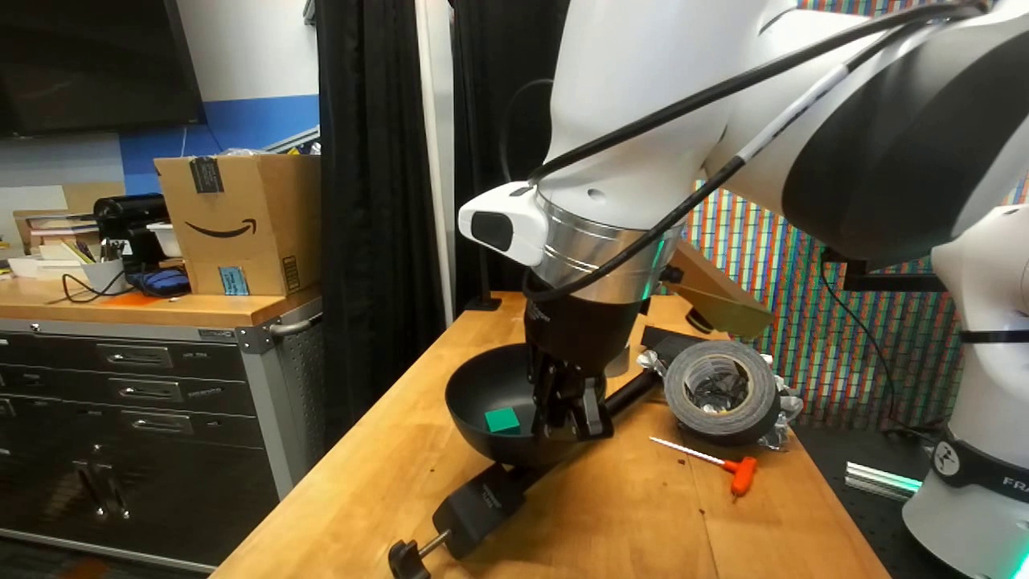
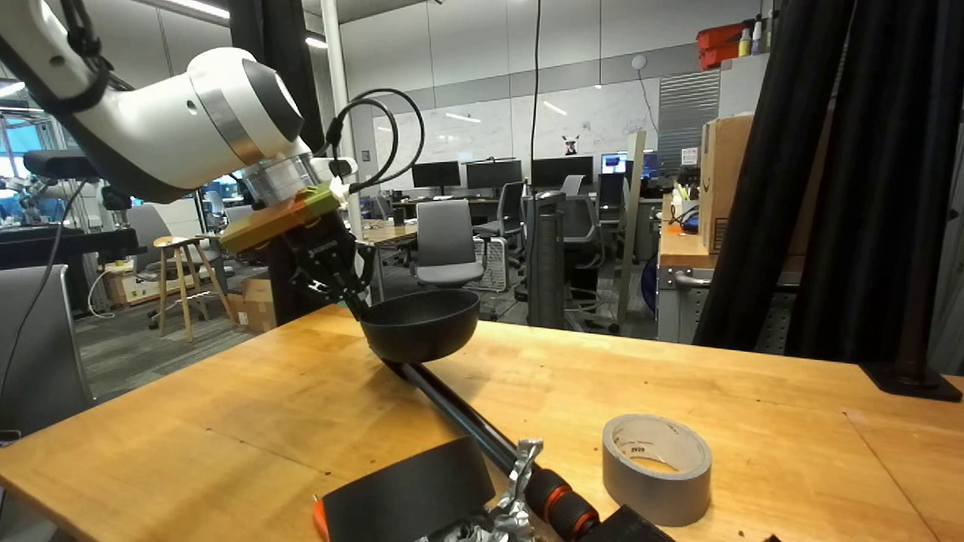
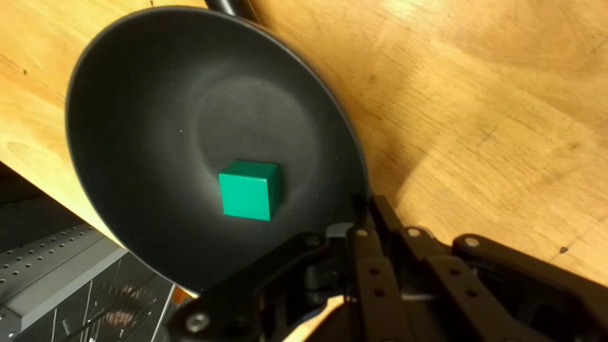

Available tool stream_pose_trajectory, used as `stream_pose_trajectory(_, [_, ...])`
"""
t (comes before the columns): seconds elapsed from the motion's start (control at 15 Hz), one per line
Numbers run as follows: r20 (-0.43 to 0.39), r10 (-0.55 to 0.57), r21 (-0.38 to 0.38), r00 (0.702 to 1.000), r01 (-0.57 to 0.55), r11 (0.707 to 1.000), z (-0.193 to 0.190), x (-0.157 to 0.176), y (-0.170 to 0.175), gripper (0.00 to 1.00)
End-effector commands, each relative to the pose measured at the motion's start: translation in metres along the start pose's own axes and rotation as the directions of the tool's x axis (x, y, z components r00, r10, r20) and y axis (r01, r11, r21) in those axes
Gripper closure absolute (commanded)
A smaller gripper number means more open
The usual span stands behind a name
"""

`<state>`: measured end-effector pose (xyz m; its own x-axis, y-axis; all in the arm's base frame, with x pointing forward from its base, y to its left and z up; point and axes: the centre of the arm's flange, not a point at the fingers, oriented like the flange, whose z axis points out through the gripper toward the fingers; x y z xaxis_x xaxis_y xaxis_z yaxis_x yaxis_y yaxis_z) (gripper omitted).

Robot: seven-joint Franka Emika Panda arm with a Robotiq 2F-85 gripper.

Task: Move the black bowl to the left.

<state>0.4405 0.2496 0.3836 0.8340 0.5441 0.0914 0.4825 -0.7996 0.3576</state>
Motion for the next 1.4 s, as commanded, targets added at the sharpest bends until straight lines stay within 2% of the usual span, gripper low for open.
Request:
stream_pose_trajectory(0.0, [-0.035, 0.02, -0.017, 0.999, -0.021, 1.0, -0.009, 0.006, -0.004, 0.93])
stream_pose_trajectory(0.4, [-0.055, 0.092, -0.012, 0.994, -0.093, 0.996, -0.007, 0.007, -0.004, 0.93])
stream_pose_trajectory(0.47, [-0.063, 0.113, -0.01, 0.992, -0.114, 0.993, -0.027, -0.063, -0.03, 0.93])
stream_pose_trajectory(0.6, [-0.055, 0.146, 0.003, 0.988, -0.146, 0.989, -0.028, -0.082, -0.039, 0.93])
stream_pose_trajectory(1.0, [-0.028, 0.236, 0.055, 0.971, -0.234, 0.971, -0.045, -0.181, -0.09, 0.93])
stream_pose_trajectory(1.13, [-0.026, 0.239, 0.061, 0.971, -0.237, 0.97, -0.044, -0.209, -0.092, 0.93])
stream_pose_trajectory(1.33, [-0.034, 0.236, 0.037, 0.971, -0.234, 0.971, -0.054, -0.213, -0.095, 0.93])
